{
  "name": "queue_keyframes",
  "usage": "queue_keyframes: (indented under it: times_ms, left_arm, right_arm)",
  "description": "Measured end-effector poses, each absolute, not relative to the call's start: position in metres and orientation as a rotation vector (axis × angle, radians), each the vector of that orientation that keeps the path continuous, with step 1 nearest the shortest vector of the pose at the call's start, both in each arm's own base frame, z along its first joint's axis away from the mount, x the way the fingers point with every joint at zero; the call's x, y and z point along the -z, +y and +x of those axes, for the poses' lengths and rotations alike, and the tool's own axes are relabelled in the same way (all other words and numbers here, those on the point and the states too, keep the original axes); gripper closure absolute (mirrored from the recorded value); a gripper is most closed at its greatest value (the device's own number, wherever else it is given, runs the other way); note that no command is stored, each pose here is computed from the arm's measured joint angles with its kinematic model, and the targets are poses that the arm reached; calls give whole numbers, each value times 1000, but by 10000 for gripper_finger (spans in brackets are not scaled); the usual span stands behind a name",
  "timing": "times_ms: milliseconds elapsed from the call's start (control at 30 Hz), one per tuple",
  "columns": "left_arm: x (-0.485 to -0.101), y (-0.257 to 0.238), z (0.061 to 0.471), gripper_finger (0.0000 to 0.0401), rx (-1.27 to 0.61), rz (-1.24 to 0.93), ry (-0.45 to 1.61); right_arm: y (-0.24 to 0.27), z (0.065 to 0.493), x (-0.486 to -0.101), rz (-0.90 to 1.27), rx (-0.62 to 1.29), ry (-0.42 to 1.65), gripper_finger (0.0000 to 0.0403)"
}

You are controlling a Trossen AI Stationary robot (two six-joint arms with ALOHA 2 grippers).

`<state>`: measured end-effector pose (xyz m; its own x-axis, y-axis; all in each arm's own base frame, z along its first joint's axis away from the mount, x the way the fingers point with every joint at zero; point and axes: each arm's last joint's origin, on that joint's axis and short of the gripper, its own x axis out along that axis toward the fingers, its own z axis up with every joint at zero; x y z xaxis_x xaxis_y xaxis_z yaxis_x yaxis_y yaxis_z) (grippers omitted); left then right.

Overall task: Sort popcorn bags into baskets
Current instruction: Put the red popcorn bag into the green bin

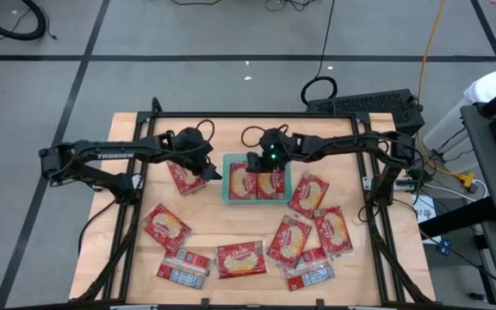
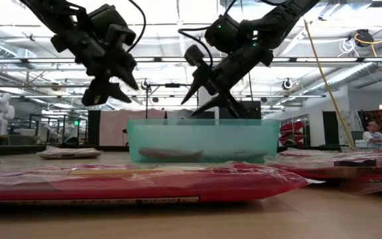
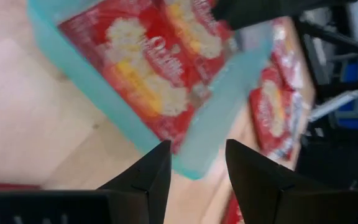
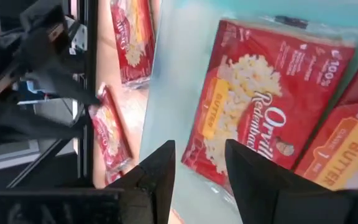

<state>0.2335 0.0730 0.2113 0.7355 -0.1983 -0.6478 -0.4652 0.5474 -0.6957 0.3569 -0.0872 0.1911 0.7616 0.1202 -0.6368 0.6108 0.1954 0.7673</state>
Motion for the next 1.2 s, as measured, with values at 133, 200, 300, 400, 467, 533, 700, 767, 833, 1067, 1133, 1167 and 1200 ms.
queue_keyframes:
  times_ms: [133,200,300,400,467,533,700,767,833,1067,1133,1167,1200]
  left_arm:
    - [-217,71,231,247,-180,-1005,733]
    - [-220,72,230,247,-217,-983,708]
    - [-220,74,229,247,-297,-939,692]
    - [-217,76,230,247,-380,-878,690]
    - [-212,77,232,247,-400,-866,699]
    - [-209,78,233,247,-407,-869,710]
    - [-202,79,238,247,-411,-863,733]
    - [-196,80,240,247,-416,-852,758]
    - [-190,81,243,247,-416,-838,774]
    - [-175,82,252,247,-415,-859,810]
    - [-174,82,256,247,-400,-860,793]
    - [-174,82,258,247,-398,-866,782]
    - [-174,82,258,247,-401,-874,781]
  right_arm:
    - [-89,356,-192,1375,344,684,282]
    - [-86,357,-193,1389,342,683,290]
    - [-83,362,-198,1383,342,701,309]
    - [-81,370,-205,1302,371,734,332]
    - [-79,377,-206,1238,391,769,349]
    - [-79,383,-203,1195,396,811,367]
    - [-77,392,-177,1152,433,884,399]
    - [-78,394,-167,1154,444,904,398]
    - [-81,394,-159,1144,451,922,399]
    - [-86,393,-149,1027,504,940,402]
    - [-86,392,-148,1010,502,955,402]
    - [-86,392,-148,1006,500,954,402]
    - [-87,392,-148,1001,495,952,402]
